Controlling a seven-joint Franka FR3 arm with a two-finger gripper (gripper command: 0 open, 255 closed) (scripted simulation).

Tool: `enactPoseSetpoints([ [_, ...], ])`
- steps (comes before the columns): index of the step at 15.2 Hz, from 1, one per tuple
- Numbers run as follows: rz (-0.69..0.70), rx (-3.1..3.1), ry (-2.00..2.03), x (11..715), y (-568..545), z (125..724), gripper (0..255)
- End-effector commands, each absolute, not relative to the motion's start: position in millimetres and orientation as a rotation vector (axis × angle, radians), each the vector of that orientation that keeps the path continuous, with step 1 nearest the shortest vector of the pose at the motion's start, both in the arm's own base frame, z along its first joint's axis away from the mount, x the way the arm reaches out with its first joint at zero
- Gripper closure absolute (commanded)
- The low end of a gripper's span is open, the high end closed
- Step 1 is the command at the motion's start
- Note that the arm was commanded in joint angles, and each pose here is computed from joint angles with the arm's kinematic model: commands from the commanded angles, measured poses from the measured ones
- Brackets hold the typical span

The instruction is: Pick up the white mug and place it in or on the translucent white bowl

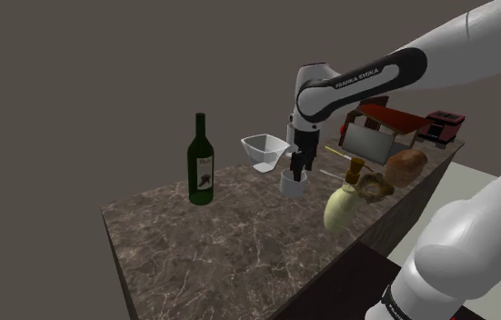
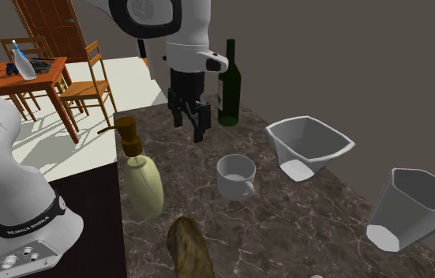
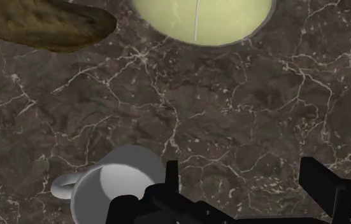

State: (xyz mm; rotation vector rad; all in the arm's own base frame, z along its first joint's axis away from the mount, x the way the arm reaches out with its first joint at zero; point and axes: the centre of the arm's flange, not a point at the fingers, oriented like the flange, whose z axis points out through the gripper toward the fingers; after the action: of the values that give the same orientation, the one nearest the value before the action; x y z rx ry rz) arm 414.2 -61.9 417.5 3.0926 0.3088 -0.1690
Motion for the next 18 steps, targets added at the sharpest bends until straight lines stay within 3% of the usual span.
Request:
enactPoseSetpoints([
  [1, -0.142, 3.087, 0.312, 432, -76, 402, 0],
  [7, -0.071, 3.072, 0.318, 485, -106, 362, 0],
  [18, -0.069, 3.072, 0.319, 484, -109, 322, 0],
])
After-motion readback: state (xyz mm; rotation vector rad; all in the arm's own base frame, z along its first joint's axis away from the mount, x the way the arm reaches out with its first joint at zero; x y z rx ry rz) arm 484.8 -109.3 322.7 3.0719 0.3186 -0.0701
